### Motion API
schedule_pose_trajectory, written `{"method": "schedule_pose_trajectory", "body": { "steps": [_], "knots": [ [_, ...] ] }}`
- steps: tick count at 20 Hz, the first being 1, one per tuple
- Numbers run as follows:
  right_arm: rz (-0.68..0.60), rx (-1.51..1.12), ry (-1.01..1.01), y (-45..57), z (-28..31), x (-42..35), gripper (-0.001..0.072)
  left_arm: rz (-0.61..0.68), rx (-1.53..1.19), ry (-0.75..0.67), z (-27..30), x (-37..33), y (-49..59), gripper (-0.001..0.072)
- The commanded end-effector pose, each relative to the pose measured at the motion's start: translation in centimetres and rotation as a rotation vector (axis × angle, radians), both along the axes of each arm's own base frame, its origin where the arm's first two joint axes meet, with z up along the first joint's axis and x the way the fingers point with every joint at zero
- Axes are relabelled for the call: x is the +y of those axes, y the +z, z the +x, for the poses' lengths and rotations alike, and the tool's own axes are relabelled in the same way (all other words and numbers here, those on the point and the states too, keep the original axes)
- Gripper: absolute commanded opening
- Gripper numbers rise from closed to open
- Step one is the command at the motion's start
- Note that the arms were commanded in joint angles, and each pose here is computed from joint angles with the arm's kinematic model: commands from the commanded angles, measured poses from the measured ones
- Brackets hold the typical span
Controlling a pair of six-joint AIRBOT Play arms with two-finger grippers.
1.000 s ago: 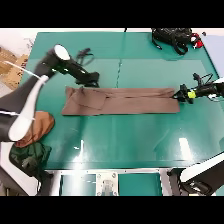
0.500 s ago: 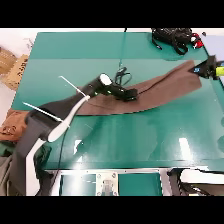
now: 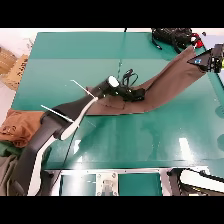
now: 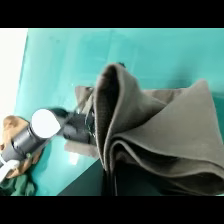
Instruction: Fold the shirts.
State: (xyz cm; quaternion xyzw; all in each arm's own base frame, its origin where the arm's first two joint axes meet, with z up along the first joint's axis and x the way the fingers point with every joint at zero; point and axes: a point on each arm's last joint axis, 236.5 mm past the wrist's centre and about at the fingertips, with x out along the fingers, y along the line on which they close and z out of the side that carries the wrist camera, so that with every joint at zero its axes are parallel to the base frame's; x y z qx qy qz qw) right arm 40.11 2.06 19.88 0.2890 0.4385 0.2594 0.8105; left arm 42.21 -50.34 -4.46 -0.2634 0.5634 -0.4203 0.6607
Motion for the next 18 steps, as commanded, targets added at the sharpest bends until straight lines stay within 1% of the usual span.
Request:
{"method": "schedule_pose_trajectory", "body": {
  "steps": [1,2,5,7,10,14,15,16,17,18],
  "knots": [
    [0.007,0.003,0.041,0.0,-0.3,1.7,0.0014,0.029,0.005,-0.085,1.3,6.0,3.8,0.0025],
    [0.010,0.002,0.062,0.1,-0.3,2.8,0.0014,0.088,-0.013,-0.071,2.5,9.2,4.8,0.0025],
    [0.018,-0.024,0.128,0.4,0.3,7.8,0.0014,0.338,-0.085,0.038,5.8,21.1,8.2,0.0025],
    [0.036,-0.055,0.161,0.6,1.0,12.5,0.0014,0.431,-0.127,0.101,6.5,27.6,11.5,0.0026],
    [0.077,-0.069,0.199,-1.5,1.7,21.3,0.0014,0.458,-0.159,0.191,6.6,33.8,15.5,0.0027],
    [0.100,-0.052,0.199,-9.2,2.0,35.4,0.0016,0.476,-0.188,0.215,6.7,37.7,16.7,0.0027],
    [0.105,-0.041,0.195,-11.6,1.3,38.9,0.0075,0.482,-0.171,0.204,6.4,38.0,16.3,0.0027],
    [0.107,-0.033,0.189,-14.1,0.3,42.2,0.0200,0.489,-0.165,0.180,6.0,38.3,15.8,0.0027],
    [0.090,-0.032,0.192,-16.4,-0.6,44.4,0.0392,0.496,-0.163,0.162,5.8,38.3,15.5,0.0026],
    [0.075,-0.025,0.200,-18.1,-1.3,45.7,0.0499,0.497,-0.164,0.155,5.7,38.3,15.3,0.0027]
  ]
}}
